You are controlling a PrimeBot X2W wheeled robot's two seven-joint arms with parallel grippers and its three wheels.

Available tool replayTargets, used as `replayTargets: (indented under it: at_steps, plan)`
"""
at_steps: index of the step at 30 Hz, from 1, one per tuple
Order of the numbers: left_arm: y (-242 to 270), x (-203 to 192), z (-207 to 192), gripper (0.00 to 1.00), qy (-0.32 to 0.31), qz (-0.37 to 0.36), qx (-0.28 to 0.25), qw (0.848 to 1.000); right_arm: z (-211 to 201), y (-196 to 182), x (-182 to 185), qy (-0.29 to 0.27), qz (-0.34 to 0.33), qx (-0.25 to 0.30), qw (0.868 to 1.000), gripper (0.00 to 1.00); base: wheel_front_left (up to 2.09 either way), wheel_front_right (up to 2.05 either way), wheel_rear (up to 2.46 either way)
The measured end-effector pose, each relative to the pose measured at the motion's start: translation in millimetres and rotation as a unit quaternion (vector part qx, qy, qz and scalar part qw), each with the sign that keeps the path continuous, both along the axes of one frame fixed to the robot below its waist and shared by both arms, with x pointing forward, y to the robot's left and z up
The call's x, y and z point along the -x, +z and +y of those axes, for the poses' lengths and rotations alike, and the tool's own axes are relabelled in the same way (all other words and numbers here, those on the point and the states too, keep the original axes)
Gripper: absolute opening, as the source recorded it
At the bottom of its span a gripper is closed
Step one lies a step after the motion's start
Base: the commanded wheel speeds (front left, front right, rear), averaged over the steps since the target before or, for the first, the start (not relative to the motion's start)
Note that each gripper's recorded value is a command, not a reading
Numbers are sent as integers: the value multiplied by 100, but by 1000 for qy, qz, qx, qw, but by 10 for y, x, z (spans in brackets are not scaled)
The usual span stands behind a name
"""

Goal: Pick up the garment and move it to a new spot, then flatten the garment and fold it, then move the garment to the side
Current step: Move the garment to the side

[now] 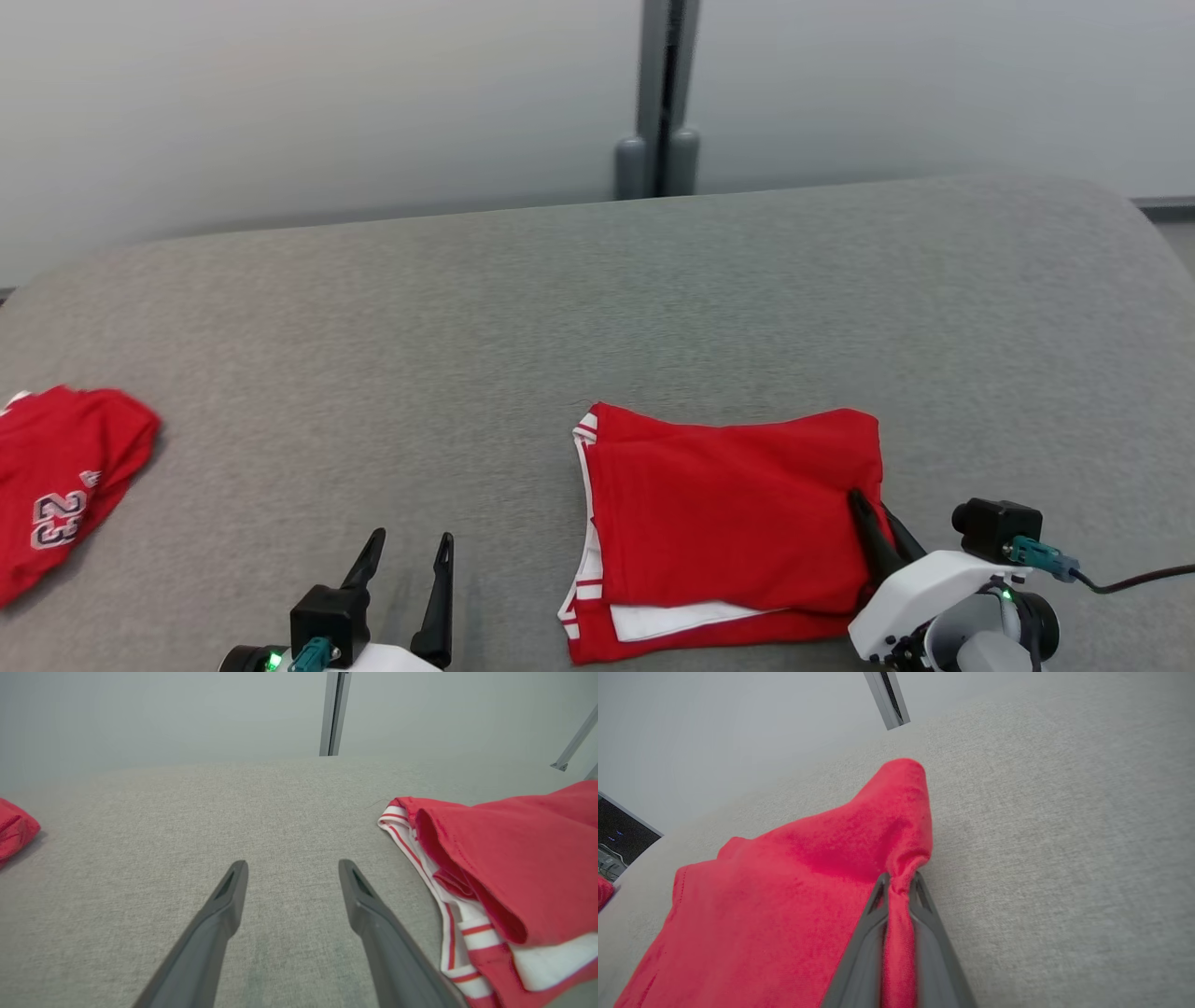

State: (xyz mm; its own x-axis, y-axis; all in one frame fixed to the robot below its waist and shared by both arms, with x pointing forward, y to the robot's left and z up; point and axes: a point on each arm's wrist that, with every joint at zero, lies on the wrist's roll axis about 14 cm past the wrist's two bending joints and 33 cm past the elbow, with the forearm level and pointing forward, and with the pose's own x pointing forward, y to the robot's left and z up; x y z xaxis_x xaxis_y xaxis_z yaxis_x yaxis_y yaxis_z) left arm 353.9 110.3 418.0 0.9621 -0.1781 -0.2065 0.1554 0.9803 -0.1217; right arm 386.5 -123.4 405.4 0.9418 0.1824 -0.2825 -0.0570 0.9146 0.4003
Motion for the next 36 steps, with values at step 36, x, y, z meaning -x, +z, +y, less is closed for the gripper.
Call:
replayTargets:
  at_steps: [36]
  plan:
    - [-63,-445,-1391,100,-209,-6,18,978,-1311,535,-144,-145,-68,90,983,0,0,0,0]
